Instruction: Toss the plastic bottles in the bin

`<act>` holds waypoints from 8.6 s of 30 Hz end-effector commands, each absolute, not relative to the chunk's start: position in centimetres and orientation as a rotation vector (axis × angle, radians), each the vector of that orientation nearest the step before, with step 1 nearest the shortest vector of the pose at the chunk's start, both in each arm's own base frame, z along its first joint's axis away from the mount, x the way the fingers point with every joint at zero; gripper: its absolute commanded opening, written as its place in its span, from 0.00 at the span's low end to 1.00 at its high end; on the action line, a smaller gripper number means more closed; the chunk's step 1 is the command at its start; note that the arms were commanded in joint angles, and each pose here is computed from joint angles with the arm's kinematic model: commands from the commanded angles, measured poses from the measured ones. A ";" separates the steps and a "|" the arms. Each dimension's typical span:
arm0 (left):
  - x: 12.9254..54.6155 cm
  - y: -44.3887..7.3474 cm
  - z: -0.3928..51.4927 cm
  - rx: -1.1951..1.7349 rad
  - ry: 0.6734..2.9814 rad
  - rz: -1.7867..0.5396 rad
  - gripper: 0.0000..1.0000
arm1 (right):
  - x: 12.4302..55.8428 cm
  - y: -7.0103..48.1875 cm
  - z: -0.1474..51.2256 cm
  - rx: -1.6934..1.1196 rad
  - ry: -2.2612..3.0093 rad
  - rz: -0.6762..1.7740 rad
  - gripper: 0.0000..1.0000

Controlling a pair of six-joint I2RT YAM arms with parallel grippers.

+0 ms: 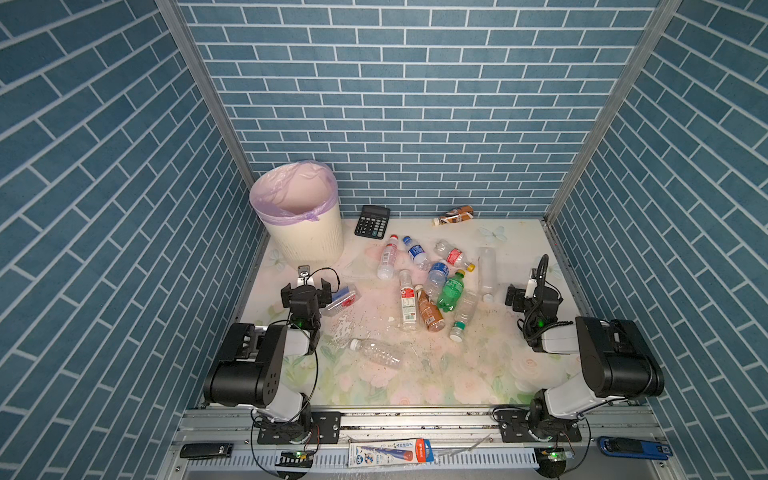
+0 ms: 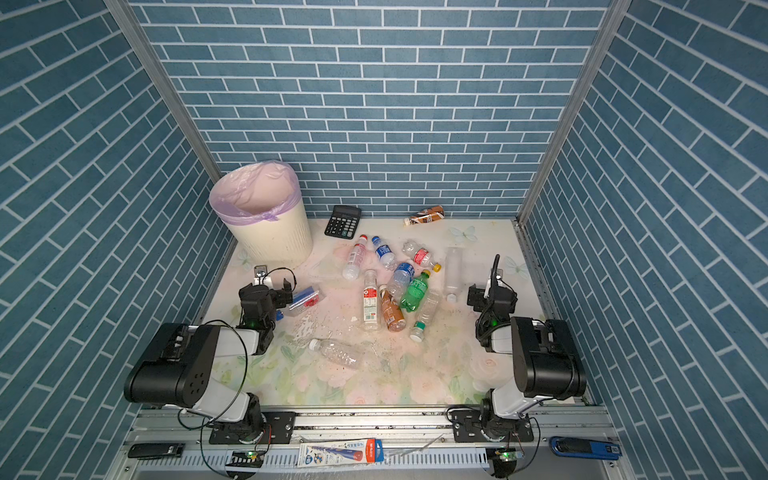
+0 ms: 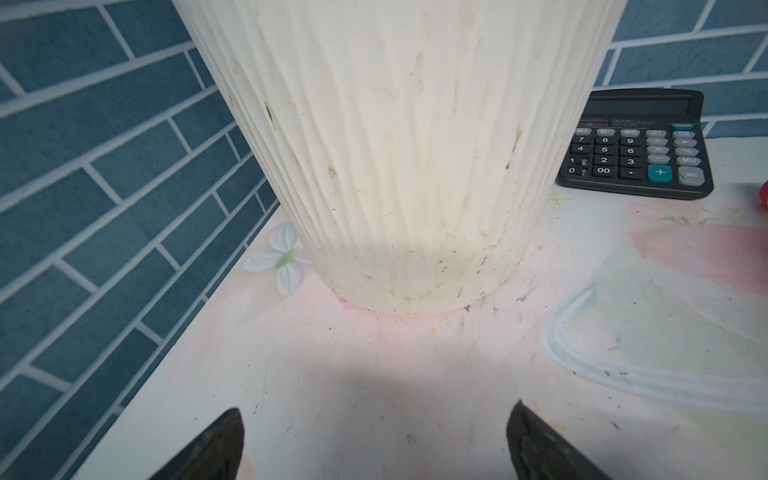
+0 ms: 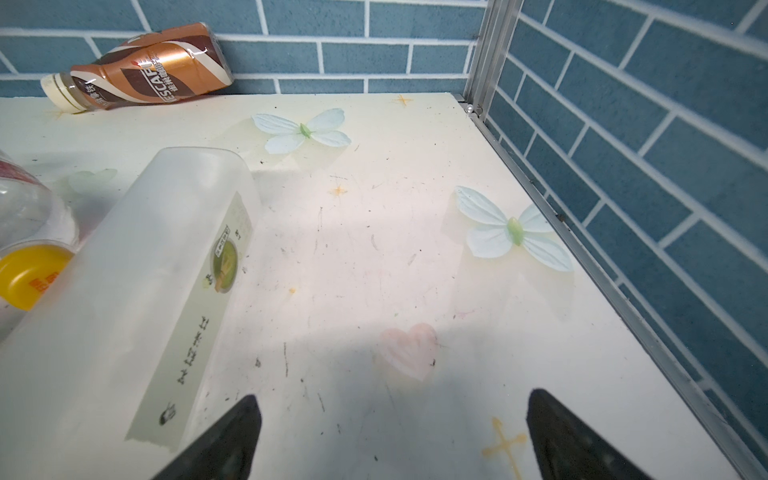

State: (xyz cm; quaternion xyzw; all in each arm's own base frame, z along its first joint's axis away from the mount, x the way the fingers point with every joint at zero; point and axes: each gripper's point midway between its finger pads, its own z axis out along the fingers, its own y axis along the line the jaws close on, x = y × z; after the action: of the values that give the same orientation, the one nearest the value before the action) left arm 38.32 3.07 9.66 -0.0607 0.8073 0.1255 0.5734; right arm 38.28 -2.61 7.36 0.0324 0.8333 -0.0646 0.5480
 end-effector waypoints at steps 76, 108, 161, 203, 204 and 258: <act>51.3 -33.1 21.5 0.289 2.214 -0.731 0.99 | 65.9 10.4 14.8 0.163 2.057 0.799 0.99; 61.0 -36.9 14.3 0.191 2.175 -1.026 0.99 | 71.8 14.5 11.2 0.057 2.040 0.805 0.99; 59.5 -32.9 18.6 0.230 2.149 -0.923 0.99 | 68.2 25.9 12.2 -0.295 2.016 0.796 0.98; 59.7 -29.4 21.6 0.121 2.105 -0.913 0.99 | 62.1 32.5 13.2 -0.435 2.031 0.901 0.95; 59.8 -29.4 21.6 0.120 2.104 -0.912 0.99 | 61.8 32.6 13.0 -0.438 2.037 0.905 0.95; 60.4 -27.7 20.1 0.075 2.135 -0.889 0.99 | 66.9 31.3 11.7 -0.402 1.985 0.778 0.97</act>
State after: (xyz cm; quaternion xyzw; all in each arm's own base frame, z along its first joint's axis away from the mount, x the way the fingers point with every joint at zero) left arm 60.34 -28.12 19.83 0.0270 0.8469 -0.3499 0.3995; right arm 66.35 31.34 14.52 -0.1714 0.7989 0.3134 0.4839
